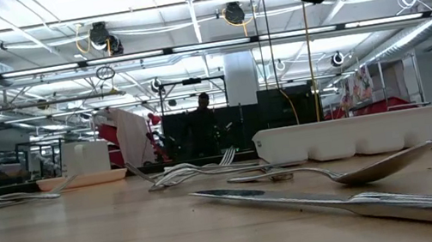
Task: Sort silverware
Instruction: Put the silver spoon into the white silverware tray
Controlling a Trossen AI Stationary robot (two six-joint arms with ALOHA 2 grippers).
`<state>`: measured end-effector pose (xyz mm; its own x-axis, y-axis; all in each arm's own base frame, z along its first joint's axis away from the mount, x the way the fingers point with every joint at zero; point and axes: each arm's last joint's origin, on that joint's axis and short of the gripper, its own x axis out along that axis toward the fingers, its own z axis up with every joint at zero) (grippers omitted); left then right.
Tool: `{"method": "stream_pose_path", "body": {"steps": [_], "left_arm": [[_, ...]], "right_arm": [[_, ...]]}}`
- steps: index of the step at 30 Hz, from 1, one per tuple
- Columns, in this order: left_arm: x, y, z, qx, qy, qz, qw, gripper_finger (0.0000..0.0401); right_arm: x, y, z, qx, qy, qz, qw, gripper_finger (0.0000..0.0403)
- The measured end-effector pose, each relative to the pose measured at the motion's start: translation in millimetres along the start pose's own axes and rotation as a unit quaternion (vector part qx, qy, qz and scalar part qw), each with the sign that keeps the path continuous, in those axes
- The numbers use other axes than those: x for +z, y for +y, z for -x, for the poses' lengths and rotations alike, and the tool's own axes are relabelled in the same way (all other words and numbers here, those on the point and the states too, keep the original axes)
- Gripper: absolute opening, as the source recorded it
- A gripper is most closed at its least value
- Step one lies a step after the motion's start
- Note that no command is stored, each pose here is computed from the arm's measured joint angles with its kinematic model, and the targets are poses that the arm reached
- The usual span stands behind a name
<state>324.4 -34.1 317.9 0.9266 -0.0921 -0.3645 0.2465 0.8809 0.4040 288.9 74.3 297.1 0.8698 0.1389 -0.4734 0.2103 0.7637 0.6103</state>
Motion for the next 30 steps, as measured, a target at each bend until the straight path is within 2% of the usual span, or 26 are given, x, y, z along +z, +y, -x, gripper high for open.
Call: {"method": "stream_pose_path", "body": {"steps": [8, 13, 16, 21, 30], "left_arm": [[-2, 1, 0, 0.031, 0.019, 0.14, 0.99, 0.0008], [-4, 4, 1, 0.082, 0.024, 0.255, 0.963, 0.0008], [-4, 3, 2, 0.056, 0.023, 0.302, 0.951, 0.0008], [-6, -2, 2, -0.023, 0.033, 0.32, 0.947, 0.0008], [-18, -9, 4, -0.045, 0.101, 0.321, 0.94, 0.0008]], "right_arm": [[6, -1, 27, -0.031, -0.029, 0.012, 0.999, 0.0176], [11, -2, 50, -0.063, -0.075, 0.026, 0.995, 0.0177], [14, -2, 57, -0.07, -0.09, 0.043, 0.993, 0.0177], [13, -8, 48, -0.071, -0.053, 0.08, 0.993, 0.0177], [22, -18, 11, -0.047, 0.012, 0.1, 0.994, 0.0177]]}}
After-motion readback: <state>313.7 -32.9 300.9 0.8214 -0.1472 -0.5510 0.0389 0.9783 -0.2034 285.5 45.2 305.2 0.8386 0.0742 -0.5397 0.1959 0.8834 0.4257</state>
